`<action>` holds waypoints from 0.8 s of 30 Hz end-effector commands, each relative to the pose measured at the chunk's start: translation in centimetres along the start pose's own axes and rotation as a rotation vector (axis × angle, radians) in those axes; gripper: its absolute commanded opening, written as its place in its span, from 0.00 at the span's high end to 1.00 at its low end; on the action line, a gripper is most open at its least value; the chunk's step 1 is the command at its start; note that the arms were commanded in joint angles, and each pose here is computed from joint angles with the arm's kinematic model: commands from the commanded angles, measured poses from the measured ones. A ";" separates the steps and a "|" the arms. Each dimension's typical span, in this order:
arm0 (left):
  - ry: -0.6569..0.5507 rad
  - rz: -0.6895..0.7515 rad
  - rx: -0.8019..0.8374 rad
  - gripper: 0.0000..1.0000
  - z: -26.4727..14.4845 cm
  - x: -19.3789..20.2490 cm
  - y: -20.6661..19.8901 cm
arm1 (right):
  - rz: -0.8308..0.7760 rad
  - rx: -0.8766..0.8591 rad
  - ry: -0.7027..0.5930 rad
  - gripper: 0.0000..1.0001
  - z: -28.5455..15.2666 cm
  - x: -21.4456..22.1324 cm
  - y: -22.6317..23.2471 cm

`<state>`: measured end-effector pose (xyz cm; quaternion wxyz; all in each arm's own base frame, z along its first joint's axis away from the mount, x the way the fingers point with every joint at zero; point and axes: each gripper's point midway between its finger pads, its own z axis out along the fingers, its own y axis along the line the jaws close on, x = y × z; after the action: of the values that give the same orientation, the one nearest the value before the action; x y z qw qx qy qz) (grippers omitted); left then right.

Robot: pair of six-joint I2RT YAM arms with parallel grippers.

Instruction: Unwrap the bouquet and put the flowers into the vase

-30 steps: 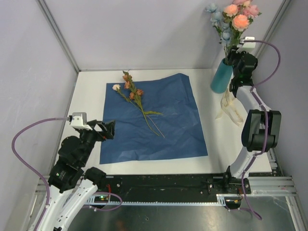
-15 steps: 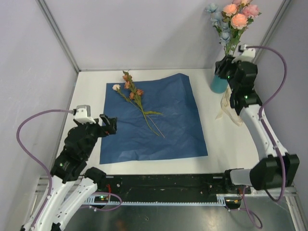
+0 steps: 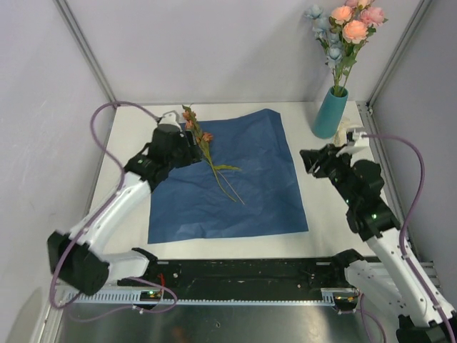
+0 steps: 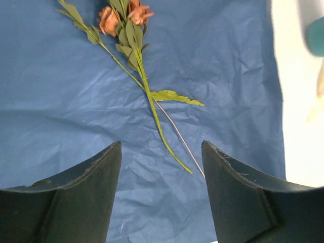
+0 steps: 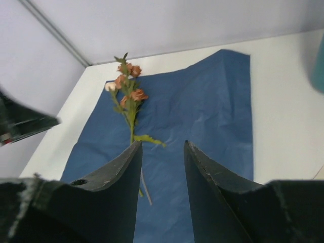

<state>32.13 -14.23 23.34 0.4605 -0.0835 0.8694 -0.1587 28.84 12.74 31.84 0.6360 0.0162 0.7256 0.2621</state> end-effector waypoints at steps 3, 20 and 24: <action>0.093 -0.087 -0.073 0.36 7.4 1.2 -1.0 | 0.060 -0.078 -0.033 0.57 -3.1 0.7 1.4; 0.244 -0.106 -0.285 0.47 20.3 6.5 1.9 | 0.044 -0.116 -0.044 0.56 -4.9 0.6 2.0; 0.263 -0.107 -0.294 0.49 21.4 7.1 2.5 | 0.042 -0.098 -0.056 0.56 -5.0 0.5 1.6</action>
<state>43.57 -18.52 4.80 0.2926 -0.1521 0.9421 -0.0606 23.72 12.56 32.29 0.6489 0.0067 0.6946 0.3103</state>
